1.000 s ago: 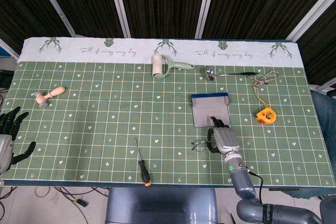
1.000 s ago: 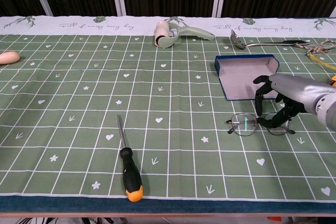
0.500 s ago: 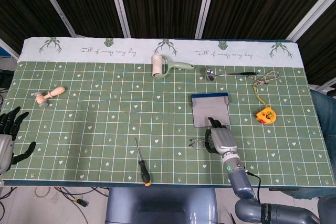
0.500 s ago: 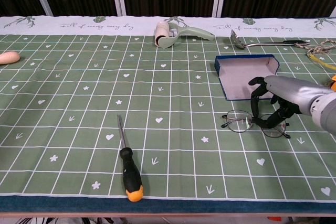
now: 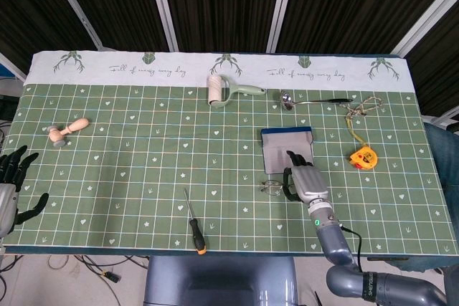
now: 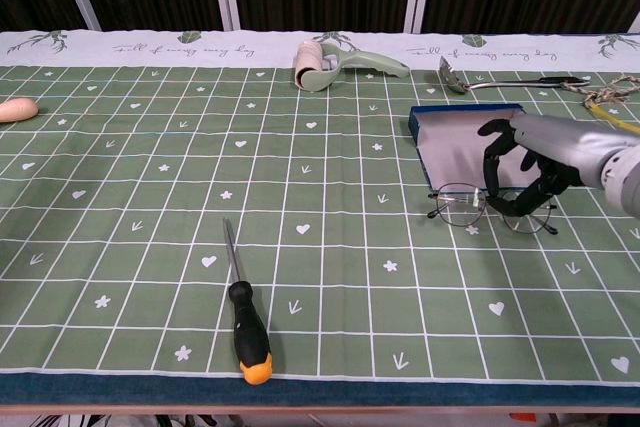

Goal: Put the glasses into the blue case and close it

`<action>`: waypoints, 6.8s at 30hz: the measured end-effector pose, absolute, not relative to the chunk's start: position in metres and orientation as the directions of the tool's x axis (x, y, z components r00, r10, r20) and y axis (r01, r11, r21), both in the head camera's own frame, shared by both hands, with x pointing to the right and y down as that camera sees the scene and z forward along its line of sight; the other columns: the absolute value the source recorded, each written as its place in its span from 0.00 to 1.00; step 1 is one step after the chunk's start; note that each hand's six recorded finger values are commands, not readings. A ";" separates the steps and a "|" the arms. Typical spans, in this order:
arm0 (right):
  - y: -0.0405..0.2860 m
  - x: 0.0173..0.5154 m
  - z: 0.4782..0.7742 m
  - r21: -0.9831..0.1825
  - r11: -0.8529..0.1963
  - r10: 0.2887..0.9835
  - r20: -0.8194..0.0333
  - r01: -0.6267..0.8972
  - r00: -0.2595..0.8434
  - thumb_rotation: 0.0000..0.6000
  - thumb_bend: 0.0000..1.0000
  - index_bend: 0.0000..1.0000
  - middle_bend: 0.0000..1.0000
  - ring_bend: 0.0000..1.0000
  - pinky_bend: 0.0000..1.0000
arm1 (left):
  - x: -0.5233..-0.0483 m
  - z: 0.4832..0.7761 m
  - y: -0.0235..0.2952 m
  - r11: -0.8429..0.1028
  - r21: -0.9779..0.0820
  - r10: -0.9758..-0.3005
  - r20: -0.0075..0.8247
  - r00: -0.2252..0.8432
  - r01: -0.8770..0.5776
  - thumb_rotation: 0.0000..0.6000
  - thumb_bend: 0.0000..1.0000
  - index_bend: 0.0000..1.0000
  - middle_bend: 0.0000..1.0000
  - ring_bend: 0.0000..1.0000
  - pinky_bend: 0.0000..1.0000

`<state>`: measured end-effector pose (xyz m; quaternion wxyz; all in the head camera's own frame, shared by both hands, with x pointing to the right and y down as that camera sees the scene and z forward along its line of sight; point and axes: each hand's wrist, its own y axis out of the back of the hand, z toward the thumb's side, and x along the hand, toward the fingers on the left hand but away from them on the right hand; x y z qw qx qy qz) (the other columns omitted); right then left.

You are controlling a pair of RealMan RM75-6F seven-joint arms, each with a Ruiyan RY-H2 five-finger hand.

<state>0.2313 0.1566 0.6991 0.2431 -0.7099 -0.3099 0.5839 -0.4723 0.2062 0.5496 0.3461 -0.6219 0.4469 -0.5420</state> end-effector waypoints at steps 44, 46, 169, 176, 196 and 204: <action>0.055 0.267 0.749 -0.798 -0.597 0.788 -0.564 0.082 0.247 1.00 0.52 0.67 0.08 0.11 0.21 | -0.474 0.549 0.204 -0.341 -0.925 -0.938 0.347 -0.010 -0.170 1.00 0.31 0.09 0.00 0.00 0.00; 0.054 0.265 0.752 -0.797 -0.598 0.787 -0.565 0.080 0.248 1.00 0.52 0.67 0.08 0.11 0.21 | -0.474 0.549 0.204 -0.340 -0.925 -0.938 0.347 -0.010 -0.170 1.00 0.31 0.09 0.00 0.00 0.00; 0.083 0.259 0.762 -0.691 -0.722 0.689 -0.717 0.019 0.107 1.00 0.70 0.04 0.92 1.00 1.00 | -0.477 0.549 0.205 -0.354 -0.918 -0.929 0.367 -0.047 -0.178 1.00 0.31 0.09 0.00 0.00 0.00; 0.085 0.257 0.749 -0.699 -0.713 0.699 -0.705 0.051 0.120 1.00 0.36 0.05 0.66 0.79 0.95 | -0.478 0.550 0.206 -0.358 -0.917 -0.927 0.371 -0.051 -0.176 1.00 0.31 0.09 0.00 0.00 0.00; 0.126 0.275 0.721 -0.909 -0.414 0.884 -0.414 -0.050 0.218 1.00 0.10 0.21 0.32 0.34 0.38 | -0.477 0.550 0.206 -0.353 -0.920 -0.928 0.367 -0.058 -0.171 1.00 0.31 0.09 0.00 0.00 0.00; 0.143 0.275 0.729 -0.924 -0.382 0.899 -0.379 -0.030 0.220 1.00 0.10 0.22 0.31 0.33 0.38 | -0.477 0.550 0.206 -0.353 -0.920 -0.928 0.367 -0.059 -0.169 1.00 0.31 0.09 0.00 0.00 0.00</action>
